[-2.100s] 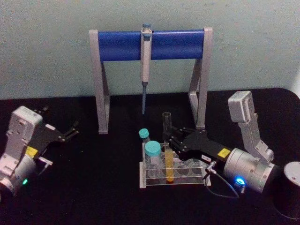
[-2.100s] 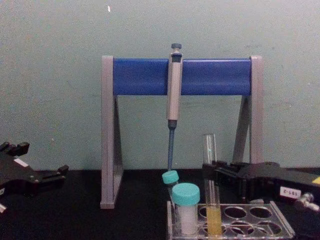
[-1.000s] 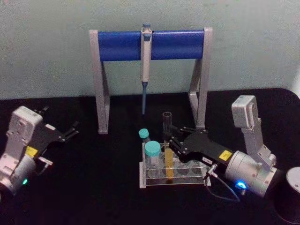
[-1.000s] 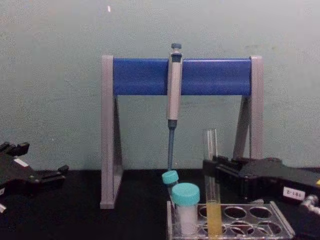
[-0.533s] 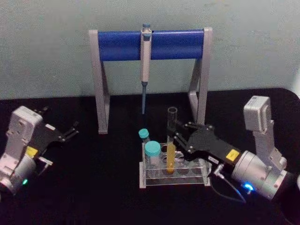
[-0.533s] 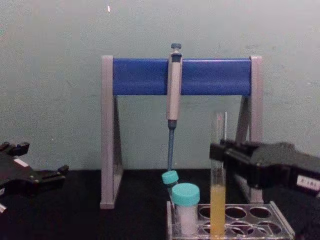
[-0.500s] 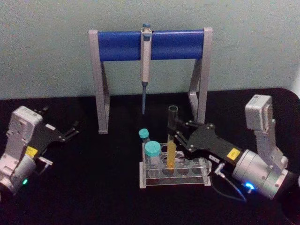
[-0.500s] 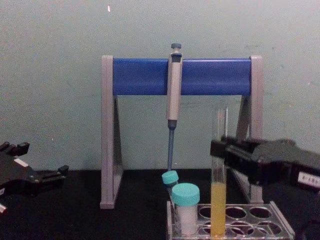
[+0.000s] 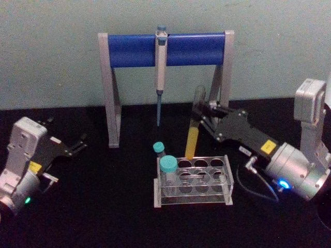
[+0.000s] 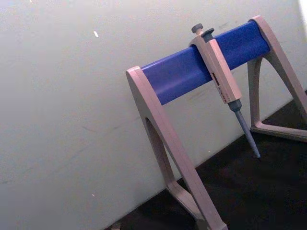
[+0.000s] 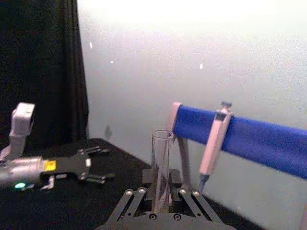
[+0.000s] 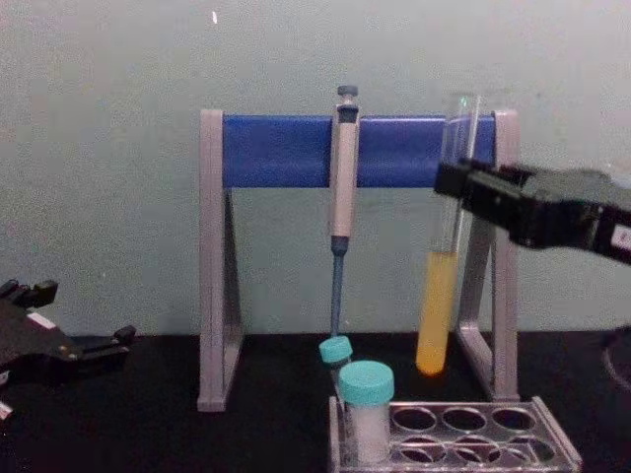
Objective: Pick up the test tube from the test tube rack, shake it, then place it back into the test tube rack.
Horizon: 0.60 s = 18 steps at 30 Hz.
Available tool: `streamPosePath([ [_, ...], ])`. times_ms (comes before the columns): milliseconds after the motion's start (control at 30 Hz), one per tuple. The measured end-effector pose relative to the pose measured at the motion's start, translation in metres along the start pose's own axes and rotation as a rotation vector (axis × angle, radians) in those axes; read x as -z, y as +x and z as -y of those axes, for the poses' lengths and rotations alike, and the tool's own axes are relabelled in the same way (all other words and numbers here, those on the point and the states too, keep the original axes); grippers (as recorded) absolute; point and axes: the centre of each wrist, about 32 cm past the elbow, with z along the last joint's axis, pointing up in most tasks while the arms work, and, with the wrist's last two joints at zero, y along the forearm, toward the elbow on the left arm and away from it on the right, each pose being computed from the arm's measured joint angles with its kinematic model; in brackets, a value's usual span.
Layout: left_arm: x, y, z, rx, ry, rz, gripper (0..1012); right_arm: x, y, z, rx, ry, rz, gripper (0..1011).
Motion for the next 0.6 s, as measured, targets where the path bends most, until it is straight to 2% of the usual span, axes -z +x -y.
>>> streamPosePath([
  [267,0.0000,0.0000,0.0000,0.000,0.000,0.000,1001,-0.006,0.016,-0.011,0.040,0.013,0.021,224],
  [600,0.0000,0.0000,0.0000,0.000,0.000,0.000,1001,-0.003,0.024,-0.016,0.063,0.001,0.011,224],
])
